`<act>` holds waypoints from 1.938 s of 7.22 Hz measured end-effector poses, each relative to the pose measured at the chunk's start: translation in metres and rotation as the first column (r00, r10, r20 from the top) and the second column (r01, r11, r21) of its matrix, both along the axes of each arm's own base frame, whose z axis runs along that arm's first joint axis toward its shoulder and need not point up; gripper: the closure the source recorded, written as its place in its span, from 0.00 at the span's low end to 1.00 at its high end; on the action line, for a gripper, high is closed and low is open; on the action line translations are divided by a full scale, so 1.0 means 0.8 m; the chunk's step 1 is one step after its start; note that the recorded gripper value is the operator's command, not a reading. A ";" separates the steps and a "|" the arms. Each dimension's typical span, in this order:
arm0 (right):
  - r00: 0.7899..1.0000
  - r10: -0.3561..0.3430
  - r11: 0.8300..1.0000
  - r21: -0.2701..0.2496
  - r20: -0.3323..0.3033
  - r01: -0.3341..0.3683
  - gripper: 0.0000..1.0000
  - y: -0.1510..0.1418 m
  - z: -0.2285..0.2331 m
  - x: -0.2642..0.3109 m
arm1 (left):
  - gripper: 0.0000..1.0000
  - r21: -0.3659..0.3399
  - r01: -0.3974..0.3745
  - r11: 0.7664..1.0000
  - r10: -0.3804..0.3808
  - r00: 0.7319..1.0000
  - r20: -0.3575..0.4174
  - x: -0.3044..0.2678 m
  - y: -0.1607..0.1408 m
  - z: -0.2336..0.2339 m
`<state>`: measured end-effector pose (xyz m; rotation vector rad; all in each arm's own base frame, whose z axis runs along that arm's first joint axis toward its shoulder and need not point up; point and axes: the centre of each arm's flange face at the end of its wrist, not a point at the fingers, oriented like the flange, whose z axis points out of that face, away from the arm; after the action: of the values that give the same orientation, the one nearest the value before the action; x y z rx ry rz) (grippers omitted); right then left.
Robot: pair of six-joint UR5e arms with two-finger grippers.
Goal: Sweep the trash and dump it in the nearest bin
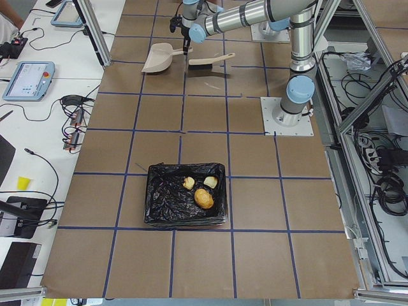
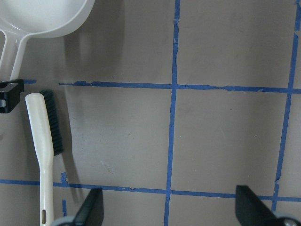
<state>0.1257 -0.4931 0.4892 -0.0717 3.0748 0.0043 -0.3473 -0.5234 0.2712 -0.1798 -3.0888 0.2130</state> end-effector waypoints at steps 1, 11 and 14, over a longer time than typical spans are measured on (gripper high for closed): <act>1.000 0.001 1.000 -0.009 0.000 -0.001 0.00 0.000 0.004 0.000 | 0.85 0.002 -0.001 1.000 0.001 1.000 0.001 0.000 0.000 -0.003; 1.000 0.015 0.998 -0.061 0.005 -0.015 0.00 0.027 0.039 0.004 | 0.00 0.052 -0.093 0.994 0.092 0.995 0.033 0.116 0.009 0.122; 1.000 0.016 0.998 -0.066 0.008 -0.015 0.00 0.025 0.038 0.005 | 0.00 0.108 -0.053 0.993 0.047 0.997 0.060 0.208 0.043 0.216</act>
<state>0.1295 -0.4733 0.5198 -0.0988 3.0659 -0.0963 -0.1809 -0.4887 0.4442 -0.1062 -3.1532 0.0401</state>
